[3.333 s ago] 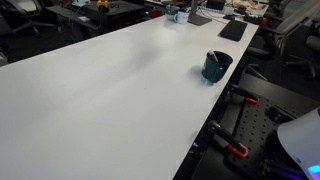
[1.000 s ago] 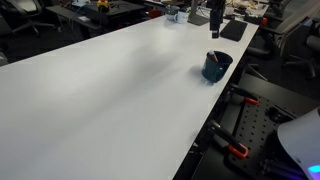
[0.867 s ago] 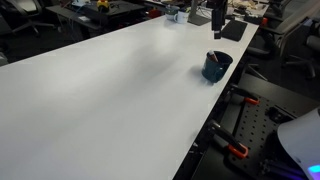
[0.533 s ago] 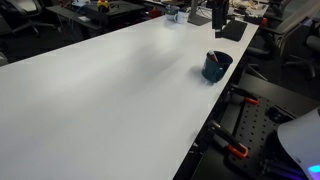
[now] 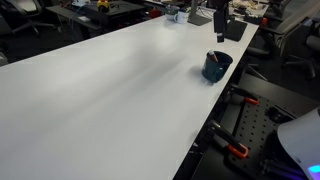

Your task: Move the sharpie to the table

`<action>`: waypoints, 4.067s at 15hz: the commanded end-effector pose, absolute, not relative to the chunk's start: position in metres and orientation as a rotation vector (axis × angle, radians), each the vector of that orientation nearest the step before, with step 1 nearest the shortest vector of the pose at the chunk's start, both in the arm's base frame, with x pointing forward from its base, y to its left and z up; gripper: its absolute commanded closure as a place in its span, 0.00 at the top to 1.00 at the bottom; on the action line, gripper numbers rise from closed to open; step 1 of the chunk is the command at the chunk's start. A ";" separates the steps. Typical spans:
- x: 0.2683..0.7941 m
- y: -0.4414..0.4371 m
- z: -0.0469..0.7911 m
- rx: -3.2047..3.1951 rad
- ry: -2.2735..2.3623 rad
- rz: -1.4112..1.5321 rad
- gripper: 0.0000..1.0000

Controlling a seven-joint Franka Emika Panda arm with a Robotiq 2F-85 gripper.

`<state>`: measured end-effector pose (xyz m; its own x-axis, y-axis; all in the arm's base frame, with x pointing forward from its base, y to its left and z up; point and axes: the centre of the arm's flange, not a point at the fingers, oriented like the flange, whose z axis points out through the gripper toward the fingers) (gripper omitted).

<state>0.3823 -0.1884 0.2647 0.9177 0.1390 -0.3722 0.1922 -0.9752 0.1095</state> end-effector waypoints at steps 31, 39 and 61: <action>0.373 -0.224 0.198 3.039 0.222 -0.162 1.00; 0.373 -0.218 0.212 3.026 0.221 -0.146 1.00; 0.354 -0.201 0.208 3.032 0.260 -0.210 0.45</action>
